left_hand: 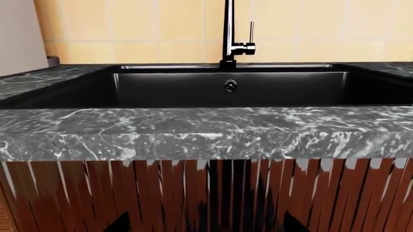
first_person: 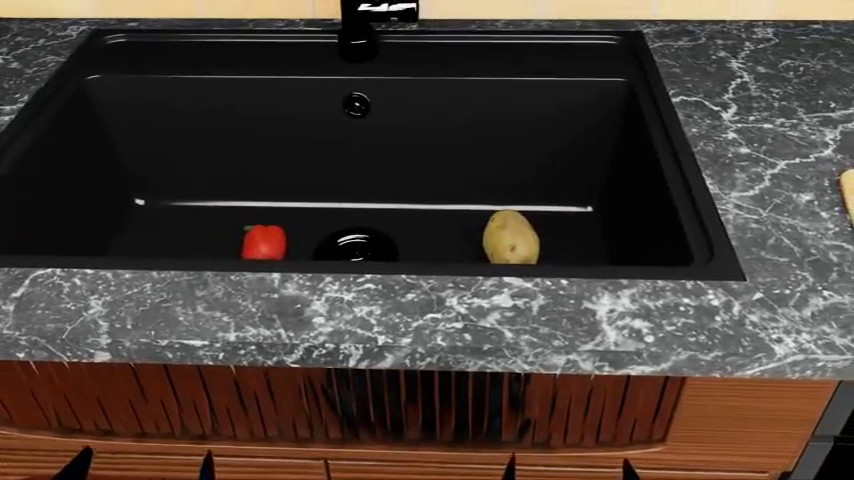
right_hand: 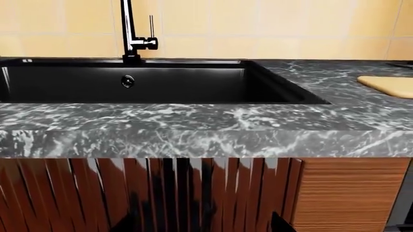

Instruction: Pick the vegetables from the sink and place them on the cutting board.

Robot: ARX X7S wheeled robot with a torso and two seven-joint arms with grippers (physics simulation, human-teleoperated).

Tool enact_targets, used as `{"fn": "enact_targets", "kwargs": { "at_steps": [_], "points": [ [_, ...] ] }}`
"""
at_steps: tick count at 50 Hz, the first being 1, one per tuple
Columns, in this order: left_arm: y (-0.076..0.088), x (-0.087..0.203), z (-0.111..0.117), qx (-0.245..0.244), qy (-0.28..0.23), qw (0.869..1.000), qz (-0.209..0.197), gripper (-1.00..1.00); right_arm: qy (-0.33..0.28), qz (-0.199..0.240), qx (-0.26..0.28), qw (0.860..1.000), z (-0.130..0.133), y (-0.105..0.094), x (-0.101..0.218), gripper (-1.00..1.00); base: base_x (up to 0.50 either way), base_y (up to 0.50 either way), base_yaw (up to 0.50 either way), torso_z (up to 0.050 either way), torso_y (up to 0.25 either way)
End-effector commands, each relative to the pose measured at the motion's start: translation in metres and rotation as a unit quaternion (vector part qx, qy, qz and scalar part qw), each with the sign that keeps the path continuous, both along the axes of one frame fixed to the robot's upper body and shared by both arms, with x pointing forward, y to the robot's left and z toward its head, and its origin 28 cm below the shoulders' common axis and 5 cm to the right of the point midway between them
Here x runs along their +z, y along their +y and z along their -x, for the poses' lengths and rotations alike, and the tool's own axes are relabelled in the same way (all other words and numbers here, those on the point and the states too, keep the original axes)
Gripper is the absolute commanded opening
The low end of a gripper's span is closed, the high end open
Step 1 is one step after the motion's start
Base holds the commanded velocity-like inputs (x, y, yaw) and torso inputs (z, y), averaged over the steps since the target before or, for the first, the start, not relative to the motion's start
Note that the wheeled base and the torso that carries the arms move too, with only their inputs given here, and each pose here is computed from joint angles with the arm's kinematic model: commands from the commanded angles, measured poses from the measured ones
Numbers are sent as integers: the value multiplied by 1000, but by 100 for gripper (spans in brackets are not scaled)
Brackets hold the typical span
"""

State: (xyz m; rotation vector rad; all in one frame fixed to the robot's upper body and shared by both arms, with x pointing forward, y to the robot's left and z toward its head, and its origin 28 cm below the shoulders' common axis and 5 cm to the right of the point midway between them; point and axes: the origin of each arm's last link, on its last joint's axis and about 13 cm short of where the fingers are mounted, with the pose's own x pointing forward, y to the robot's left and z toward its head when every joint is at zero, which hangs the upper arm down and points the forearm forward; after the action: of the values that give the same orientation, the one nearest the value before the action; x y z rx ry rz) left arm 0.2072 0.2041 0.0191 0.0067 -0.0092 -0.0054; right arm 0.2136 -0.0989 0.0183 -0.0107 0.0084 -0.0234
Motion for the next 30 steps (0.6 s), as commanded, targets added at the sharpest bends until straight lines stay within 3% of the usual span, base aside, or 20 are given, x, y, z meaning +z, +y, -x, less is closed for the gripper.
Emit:
{"fn": "enact_targets", "kwargs": {
  "at_steps": [1,2,3,6,10,12,14,17,19,21,30],
  "points": [
    [2,23,-8,-1,6,999,42,100,-25,-8,-10,1000,-3,-6,20,100,0,0,0,0,0],
    [3,43,-17,-2,-19,1000,4,100,-32,-11,-6,999,-8,-9,37,100,0,0,0,0,0],
    [4,50,-20,-2,-25,1000,-2,100,-39,0,-6,999,-10,-11,43,100,0,0,0,0,0],
    [21,102,-42,-1,-22,1000,6,100,-68,12,-6,998,-21,-28,96,100,0,0,0,0,0],
    [39,145,-43,-2,-33,999,-3,100,-73,27,-6,997,-31,-53,142,100,0,0,0,0,0],
    [44,156,-40,-3,-30,1000,-3,100,-75,21,-8,997,-32,-60,157,100,0,0,0,0,0],
    [49,168,-40,-12,-28,999,-34,100,-75,19,-5,997,-34,-69,181,100,0,0,0,0,0],
    [58,181,-43,-6,-18,1000,-24,100,-89,50,-2,995,-32,-75,210,100,0,0,0,0,0],
    [64,192,-41,1,-29,998,-48,100,-92,57,2,994,-30,-79,228,100,0,0,0,0,0],
    [68,200,-41,3,-26,999,-31,100,-94,63,1,994,-30,-81,236,100,0,0,0,0,0],
    [80,238,-55,4,-17,998,-55,100,-62,73,12,995,-52,-98,269,100,0,0,0,0,0]
  ]
}}
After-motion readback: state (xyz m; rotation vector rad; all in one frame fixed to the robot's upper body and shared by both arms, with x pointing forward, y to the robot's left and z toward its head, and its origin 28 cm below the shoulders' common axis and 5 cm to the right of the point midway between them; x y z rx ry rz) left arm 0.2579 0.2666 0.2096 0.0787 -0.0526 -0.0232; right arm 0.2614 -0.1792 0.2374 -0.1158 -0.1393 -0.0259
